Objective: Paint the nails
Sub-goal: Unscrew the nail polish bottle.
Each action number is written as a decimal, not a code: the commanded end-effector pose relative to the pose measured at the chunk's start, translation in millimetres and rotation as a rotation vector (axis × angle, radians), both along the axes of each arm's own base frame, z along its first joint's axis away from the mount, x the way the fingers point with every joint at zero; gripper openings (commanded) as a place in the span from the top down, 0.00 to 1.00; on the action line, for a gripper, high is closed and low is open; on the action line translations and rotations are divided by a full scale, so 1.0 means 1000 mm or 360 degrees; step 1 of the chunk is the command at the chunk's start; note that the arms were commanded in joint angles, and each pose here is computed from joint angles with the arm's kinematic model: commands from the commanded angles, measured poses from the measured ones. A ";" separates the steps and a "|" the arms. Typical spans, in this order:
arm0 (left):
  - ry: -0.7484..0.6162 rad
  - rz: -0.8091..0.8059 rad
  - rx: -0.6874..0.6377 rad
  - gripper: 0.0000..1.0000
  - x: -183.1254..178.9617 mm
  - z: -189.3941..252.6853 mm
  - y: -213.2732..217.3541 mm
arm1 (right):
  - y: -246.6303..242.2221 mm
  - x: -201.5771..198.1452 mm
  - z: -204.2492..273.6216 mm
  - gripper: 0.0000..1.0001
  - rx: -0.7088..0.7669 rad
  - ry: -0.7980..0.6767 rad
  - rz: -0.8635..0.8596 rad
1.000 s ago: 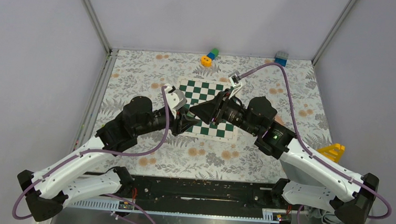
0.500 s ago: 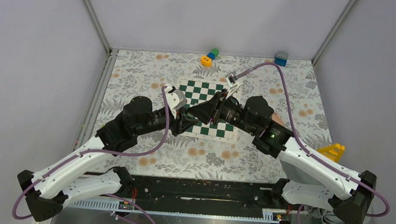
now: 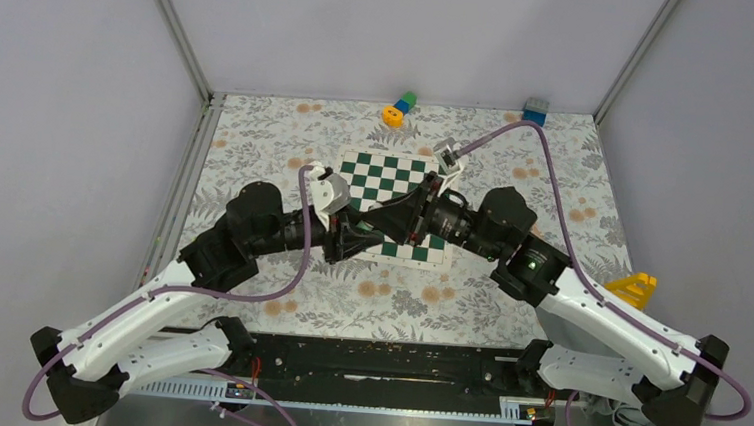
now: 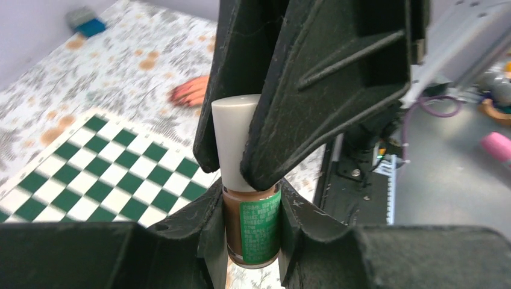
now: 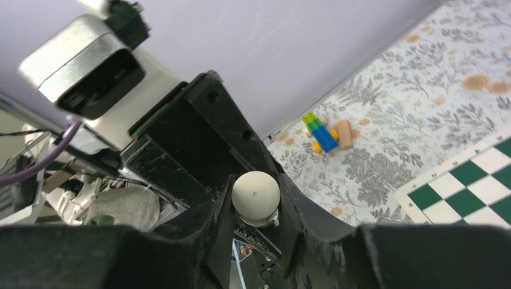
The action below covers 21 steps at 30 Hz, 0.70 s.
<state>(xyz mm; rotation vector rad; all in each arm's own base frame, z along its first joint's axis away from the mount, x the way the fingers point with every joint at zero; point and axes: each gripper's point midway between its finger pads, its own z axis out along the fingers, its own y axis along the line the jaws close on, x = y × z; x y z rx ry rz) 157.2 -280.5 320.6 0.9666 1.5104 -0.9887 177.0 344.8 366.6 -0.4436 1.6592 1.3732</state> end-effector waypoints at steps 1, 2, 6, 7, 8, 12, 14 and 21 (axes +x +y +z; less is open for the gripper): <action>-0.0094 -0.0521 -0.0199 1.00 -0.057 0.034 -0.011 | -0.011 -0.033 0.053 1.00 0.0163 -0.0334 0.0189; -0.0092 -0.0586 -0.0211 1.00 -0.064 0.035 -0.012 | -0.012 -0.040 0.056 1.00 0.0174 -0.0377 0.0237; -0.0070 -0.0777 -0.0231 1.00 -0.083 0.036 -0.012 | -0.017 -0.066 0.068 1.00 0.0221 -0.0514 0.0423; -0.0066 -0.0811 -0.0232 1.00 -0.086 0.037 -0.012 | -0.018 -0.070 0.070 1.00 0.0233 -0.0535 0.0456; -0.0058 -0.0841 -0.0235 1.00 -0.089 0.038 -0.012 | -0.019 -0.074 0.072 1.00 0.0243 -0.0550 0.0483; -0.0039 -0.0887 -0.0229 1.00 -0.093 0.036 -0.013 | -0.023 -0.083 0.078 1.00 0.0267 -0.0590 0.0540; -0.0033 -0.0895 -0.0224 1.00 -0.093 0.036 -0.013 | -0.025 -0.086 0.079 1.00 0.0269 -0.0611 0.0552; -0.0025 -0.0878 -0.0211 1.00 -0.091 0.034 -0.014 | -0.032 -0.084 0.081 1.00 0.0265 -0.0641 0.0492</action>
